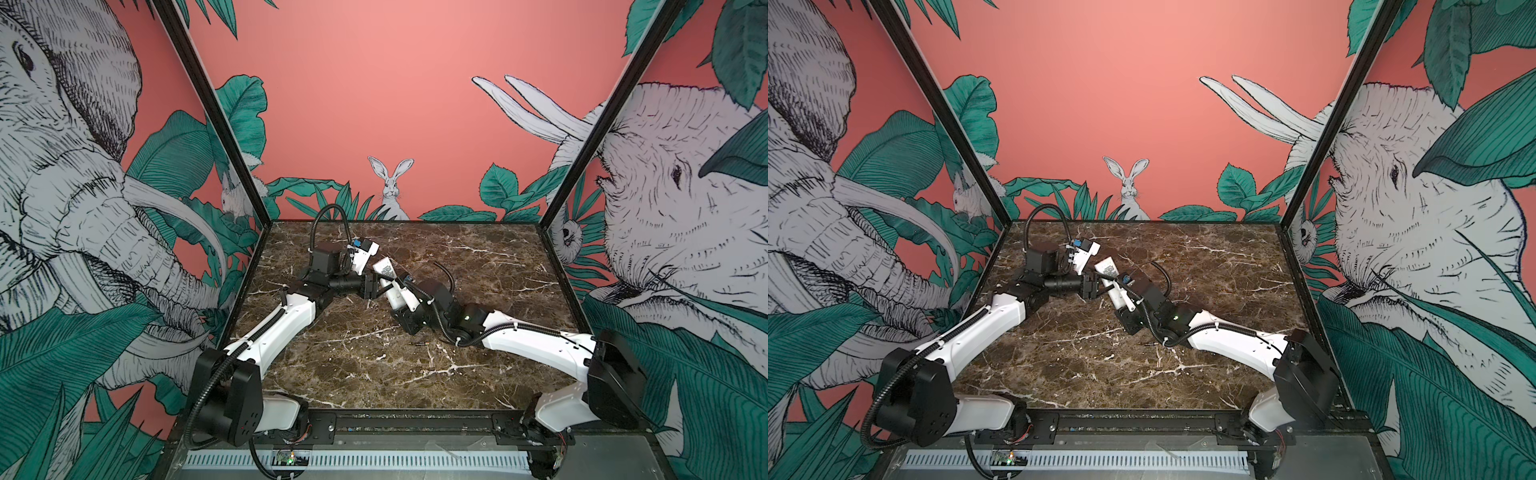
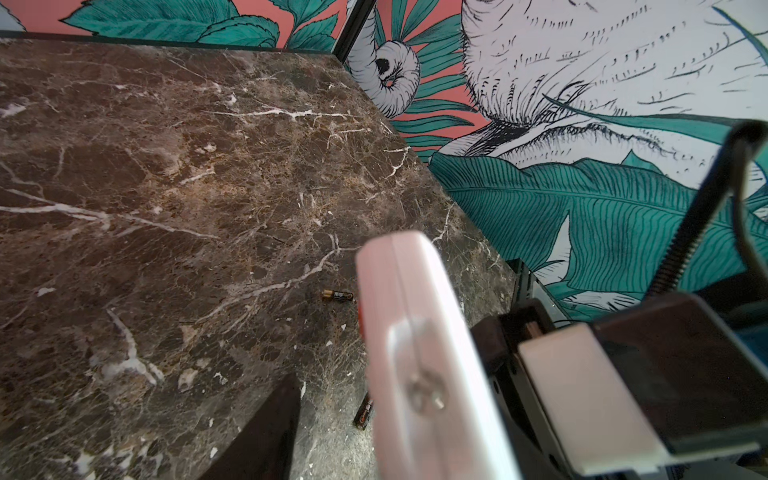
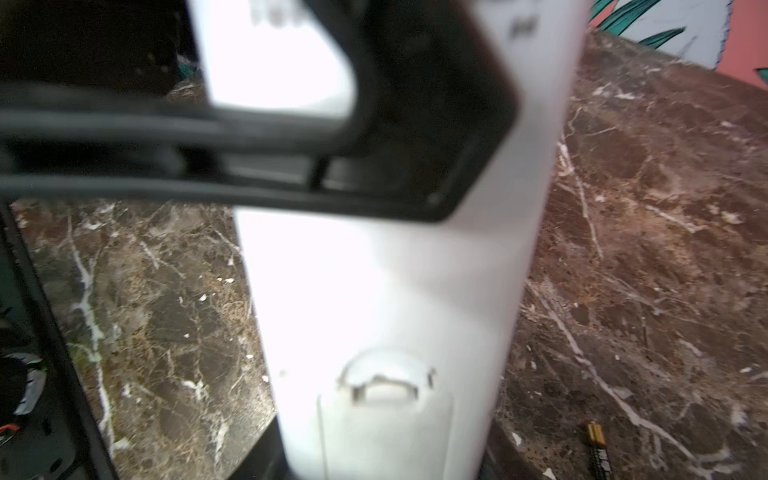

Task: Load the batteries into the remote control
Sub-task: 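Lower the remote flat onto the table with both grippers, back cover up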

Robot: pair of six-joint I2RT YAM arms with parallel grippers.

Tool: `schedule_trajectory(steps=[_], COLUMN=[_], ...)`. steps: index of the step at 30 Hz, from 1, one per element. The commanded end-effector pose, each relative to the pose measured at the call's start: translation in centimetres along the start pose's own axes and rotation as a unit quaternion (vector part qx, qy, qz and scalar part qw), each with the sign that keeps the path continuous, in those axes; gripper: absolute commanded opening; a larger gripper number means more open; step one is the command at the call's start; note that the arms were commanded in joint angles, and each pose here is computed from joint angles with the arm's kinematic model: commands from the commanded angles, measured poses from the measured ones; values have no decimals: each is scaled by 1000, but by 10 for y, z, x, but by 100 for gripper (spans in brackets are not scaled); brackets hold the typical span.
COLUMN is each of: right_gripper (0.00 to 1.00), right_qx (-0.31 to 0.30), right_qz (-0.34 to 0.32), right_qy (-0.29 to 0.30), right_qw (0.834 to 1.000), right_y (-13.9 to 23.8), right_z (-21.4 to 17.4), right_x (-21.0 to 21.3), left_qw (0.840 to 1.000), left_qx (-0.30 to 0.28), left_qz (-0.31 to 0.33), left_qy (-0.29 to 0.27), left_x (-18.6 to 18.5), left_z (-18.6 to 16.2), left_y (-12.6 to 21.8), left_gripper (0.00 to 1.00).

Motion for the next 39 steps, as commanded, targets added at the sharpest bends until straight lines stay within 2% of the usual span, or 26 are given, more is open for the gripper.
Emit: schedule_trajectory(steps=[1, 9, 16, 18, 21, 22, 26, 28, 30, 32, 34, 37, 39], right_gripper=[23, 24, 36, 47, 91, 99, 99, 100, 100, 99, 99, 98, 93], right_qx=[-72, -95, -84, -77, -73, -71, -75, -79, -47, -28, -13, 11, 38], right_qz=[-7, -7, 9, 16, 31, 34, 32, -12, 49, 71, 113, 128, 141], right_qy=[21, 16, 16, 15, 2, -3, -42, -110, -143, -203, -227, -276, -317], right_qw=[997, 995, 996, 997, 997, 997, 996, 991, 987, 976, 967, 952, 937], right_y=[14, 14, 10, 8, 7, 7, 3, -1, -10, -20, -29, -48, -63], right_z=[22, 18, 14, 12, 10, 9, 10, 7, 10, 10, 9, 2, 1], right_x=[12, 16, 20, 21, 19, 17, 7, -13, -17, -26, -22, -23, -18], left_qw=[1000, 999, 998, 997, 993, 992, 983, 980, 976, 972, 968, 962, 958], left_qx=[-4, -17, -35, -43, -47, -48, -40, -40, -56, -76, -84, -98, -120], left_qz=[29, 25, 46, 59, 92, 99, 163, 184, 198, 210, 223, 241, 249], left_qy=[0, 12, 22, 33, 52, 56, 68, 70, 70, 73, 81, 78, 72], left_x=[10, 14, 22, 29, 42, 45, 58, 63, 66, 69, 72, 73, 73], left_z=[6, 7, 8, 7, 1, -1, -16, -26, -35, -42, -51, -60, -62], left_y=[0, -3, 2, 7, 17, 20, 29, 30, 32, 33, 35, 39, 42], left_gripper=[48, 34, 18, 14, 9, 9, 7, 6, 6, 5, 5, 5, 5])
Point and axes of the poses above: each gripper's point midway between its finger pads, its own y axis back along the fingers, its own x axis along the line the jaws close on, z = x × y, the point moved 4 cm from there along y, back along the fingers, and after that the axes turned 13 degrees about -y, right-handed, at the moved point
